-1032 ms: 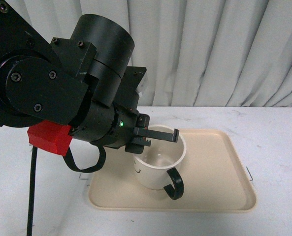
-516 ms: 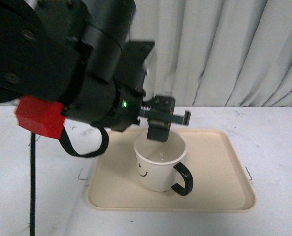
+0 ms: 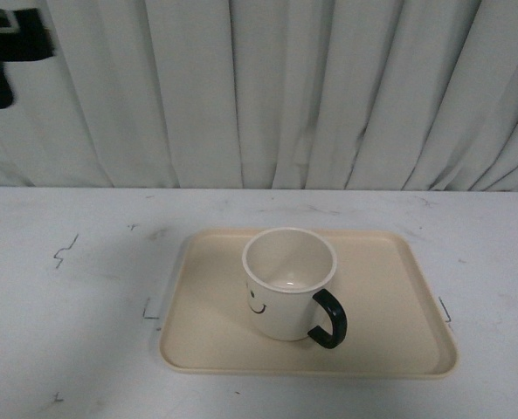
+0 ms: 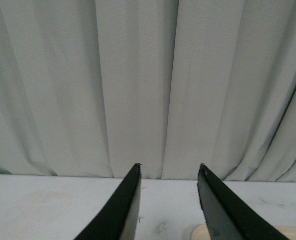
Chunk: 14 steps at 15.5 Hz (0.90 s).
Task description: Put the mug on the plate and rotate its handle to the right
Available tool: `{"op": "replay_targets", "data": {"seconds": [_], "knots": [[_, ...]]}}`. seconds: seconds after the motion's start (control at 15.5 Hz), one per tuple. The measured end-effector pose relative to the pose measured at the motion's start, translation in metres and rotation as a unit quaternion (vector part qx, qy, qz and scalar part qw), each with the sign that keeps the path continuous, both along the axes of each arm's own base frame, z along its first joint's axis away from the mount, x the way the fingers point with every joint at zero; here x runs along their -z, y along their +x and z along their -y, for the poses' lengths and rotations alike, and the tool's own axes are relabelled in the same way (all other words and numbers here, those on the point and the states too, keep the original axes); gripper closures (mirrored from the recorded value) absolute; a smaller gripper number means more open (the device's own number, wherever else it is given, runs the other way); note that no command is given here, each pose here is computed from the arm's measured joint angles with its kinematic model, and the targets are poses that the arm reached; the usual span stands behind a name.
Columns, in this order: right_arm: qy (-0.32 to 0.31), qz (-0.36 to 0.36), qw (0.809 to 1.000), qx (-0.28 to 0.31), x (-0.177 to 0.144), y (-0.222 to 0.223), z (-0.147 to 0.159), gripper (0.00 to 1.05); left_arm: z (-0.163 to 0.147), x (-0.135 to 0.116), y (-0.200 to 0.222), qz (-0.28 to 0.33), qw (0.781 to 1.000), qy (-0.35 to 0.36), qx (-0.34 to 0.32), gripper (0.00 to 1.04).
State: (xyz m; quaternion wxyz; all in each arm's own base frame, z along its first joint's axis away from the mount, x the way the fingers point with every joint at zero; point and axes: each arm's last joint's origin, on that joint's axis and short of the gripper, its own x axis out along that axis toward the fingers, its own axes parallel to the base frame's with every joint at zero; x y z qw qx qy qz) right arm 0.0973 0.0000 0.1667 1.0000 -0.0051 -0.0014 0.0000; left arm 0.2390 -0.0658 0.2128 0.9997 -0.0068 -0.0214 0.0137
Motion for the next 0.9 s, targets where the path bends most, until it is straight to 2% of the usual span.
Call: {"op": "replay_targets", "data": {"seconds": [0.13,0.19,0.32,0.45,0.71,0.84,0.9], "knots": [[0.0,0.0,1.0,0.0,0.0,0.0,0.0,0.06,-0.017,0.024,-0.025,-0.034,0.999,0.011,0.015,0.95],[0.0,0.0,1.0,0.0,0.0,0.0,0.0,0.06,-0.024,0.029,-0.033,-0.041,0.999,0.01,0.016,1.03],[0.0,0.0,1.0,0.0,0.0,0.0,0.0,0.06,-0.038,0.027,-0.051,-0.019,1.0,0.007,0.008,1.03],[0.0,0.0,1.0,0.0,0.0,0.0,0.0,0.06,-0.044,0.036,-0.064,-0.033,0.999,0.009,0.015,1.03],[0.0,0.0,1.0,0.0,0.0,0.0,0.0,0.06,-0.054,0.041,-0.084,-0.014,1.0,0.007,0.012,1.03],[0.0,0.0,1.0,0.0,0.0,0.0,0.0,0.06,-0.066,0.055,-0.093,-0.045,0.999,0.006,0.009,1.03],[0.0,0.0,1.0,0.0,0.0,0.0,0.0,0.06,-0.067,0.051,-0.096,-0.03,1.0,0.007,0.005,1.03]]}}
